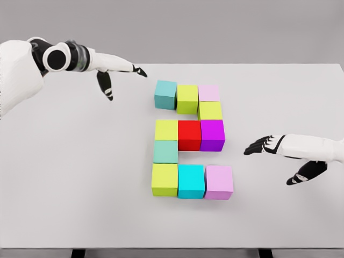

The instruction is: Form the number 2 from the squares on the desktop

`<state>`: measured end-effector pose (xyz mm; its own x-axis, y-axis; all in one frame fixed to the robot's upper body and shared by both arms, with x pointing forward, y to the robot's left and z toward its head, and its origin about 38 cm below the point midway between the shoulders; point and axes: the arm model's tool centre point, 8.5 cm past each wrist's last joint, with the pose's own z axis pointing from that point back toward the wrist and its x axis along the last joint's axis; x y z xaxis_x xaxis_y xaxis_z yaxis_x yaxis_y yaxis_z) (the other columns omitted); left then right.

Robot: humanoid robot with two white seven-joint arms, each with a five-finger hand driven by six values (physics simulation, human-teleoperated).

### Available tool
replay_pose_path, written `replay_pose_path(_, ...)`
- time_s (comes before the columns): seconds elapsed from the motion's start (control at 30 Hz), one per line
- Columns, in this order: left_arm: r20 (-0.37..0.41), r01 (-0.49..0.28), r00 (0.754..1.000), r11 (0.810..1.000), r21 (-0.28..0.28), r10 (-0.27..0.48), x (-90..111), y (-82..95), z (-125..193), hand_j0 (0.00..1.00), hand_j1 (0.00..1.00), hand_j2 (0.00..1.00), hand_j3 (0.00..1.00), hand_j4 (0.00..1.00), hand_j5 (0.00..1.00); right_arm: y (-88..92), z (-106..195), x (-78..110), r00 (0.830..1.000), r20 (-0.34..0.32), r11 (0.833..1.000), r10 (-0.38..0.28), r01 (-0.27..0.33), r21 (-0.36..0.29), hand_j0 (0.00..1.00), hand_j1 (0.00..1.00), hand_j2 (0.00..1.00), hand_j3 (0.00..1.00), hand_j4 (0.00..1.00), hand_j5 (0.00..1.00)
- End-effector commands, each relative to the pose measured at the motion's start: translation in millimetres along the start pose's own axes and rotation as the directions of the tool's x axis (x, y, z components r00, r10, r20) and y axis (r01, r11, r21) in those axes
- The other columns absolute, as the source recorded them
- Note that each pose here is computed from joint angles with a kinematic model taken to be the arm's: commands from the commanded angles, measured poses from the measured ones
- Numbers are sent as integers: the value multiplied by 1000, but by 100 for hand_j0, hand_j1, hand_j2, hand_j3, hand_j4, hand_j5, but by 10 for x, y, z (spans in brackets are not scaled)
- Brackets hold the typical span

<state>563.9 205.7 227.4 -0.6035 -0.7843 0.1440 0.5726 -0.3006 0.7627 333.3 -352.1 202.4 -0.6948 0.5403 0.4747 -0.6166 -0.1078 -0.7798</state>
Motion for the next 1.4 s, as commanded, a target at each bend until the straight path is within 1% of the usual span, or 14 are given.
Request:
replay_pose_path(0.0, -1, -7, 1000, 1000, 3, 7, 38, 34, -73, 100, 100, 100, 100, 100, 100, -6, 5, 1, 1000, 0, 1000, -6, 6, -4, 100, 100, 100, 100, 100, 100)
replay_pose_path(0.07, -5, 1, 1000, 1000, -4, -1, 77, 41, -137, 100, 100, 100, 100, 100, 100, -6, 5, 1, 1000, 0, 1000, -6, 6, -4, 100, 100, 100, 100, 100, 100)
replay_pose_path(0.33, -33, -29, 999, 999, -22, 29, 169, 55, -359, 100, 100, 100, 100, 100, 100, 0, 0, 1, 1000, 2, 1000, -8, 8, -4, 100, 100, 100, 100, 100, 100)
replay_pose_path(0.6, -35, -32, 999, 999, -24, 31, 217, 67, -407, 100, 100, 100, 100, 100, 100, 35, 40, -15, 1000, -11, 1000, -14, 14, 8, 100, 100, 100, 100, 100, 100)
replay_pose_path(0.63, -31, -29, 999, 999, -23, 28, 241, 81, -418, 100, 100, 100, 100, 100, 100, 53, 52, -16, 1000, -15, 1000, -16, 16, 15, 100, 100, 100, 100, 100, 100)
replay_pose_path(0.8, -40, -36, 999, 999, -24, 35, 231, 72, -421, 100, 100, 100, 100, 100, 100, 108, 150, -55, 999, -47, 999, -24, 26, 46, 100, 100, 100, 100, 100, 100)
replay_pose_path(0.93, -58, -50, 997, 998, -26, 49, 186, 59, -420, 100, 100, 100, 100, 100, 100, 157, 144, -67, 998, -66, 996, 9, -4, 85, 100, 100, 100, 100, 100, 100)
replay_pose_path(0.97, -55, -50, 997, 998, -27, 49, 220, 65, -450, 100, 100, 100, 100, 100, 100, 202, 126, -74, 997, -70, 995, 15, -8, 103, 100, 100, 100, 100, 100, 100)
replay_pose_path(1.03, -59, -55, 997, 998, -29, 53, 214, 61, -461, 100, 100, 100, 100, 100, 100, 229, 120, -83, 996, -80, 992, 37, -27, 125, 100, 100, 100, 100, 100, 100)
replay_pose_path(1.07, -58, -56, 997, 998, -29, 54, 223, 61, -472, 100, 100, 100, 100, 100, 100, 231, 118, -81, 996, -80, 991, 41, -31, 128, 100, 100, 100, 100, 100, 100)
replay_pose_path(1.17, -54, -57, 997, 998, -32, 55, 263, 67, -512, 100, 100, 100, 100, 100, 100, 300, 124, -95, 994, -93, 985, 59, -43, 167, 100, 100, 100, 100, 100, 100)
replay_pose_path(1.27, -53, -57, 997, 998, -32, 55, 271, 68, -520, 100, 100, 100, 100, 100, 100, 323, 105, -85, 994, -89, 983, 63, -47, 176, 100, 100, 100, 100, 100, 100)
replay_pose_path(1.33, -53, -57, 997, 998, -32, 55, 271, 68, -520, 100, 100, 100, 100, 100, 100, 341, 70, -41, 995, -73, 981, 69, -55, 185, 100, 100, 100, 100, 100, 100)
replay_pose_path(1.37, -51, -57, 997, 998, -33, 55, 272, 59, -524, 100, 100, 100, 100, 100, 100, 347, 44, -12, 994, -65, 979, 82, -69, 193, 100, 100, 100, 100, 100, 100)
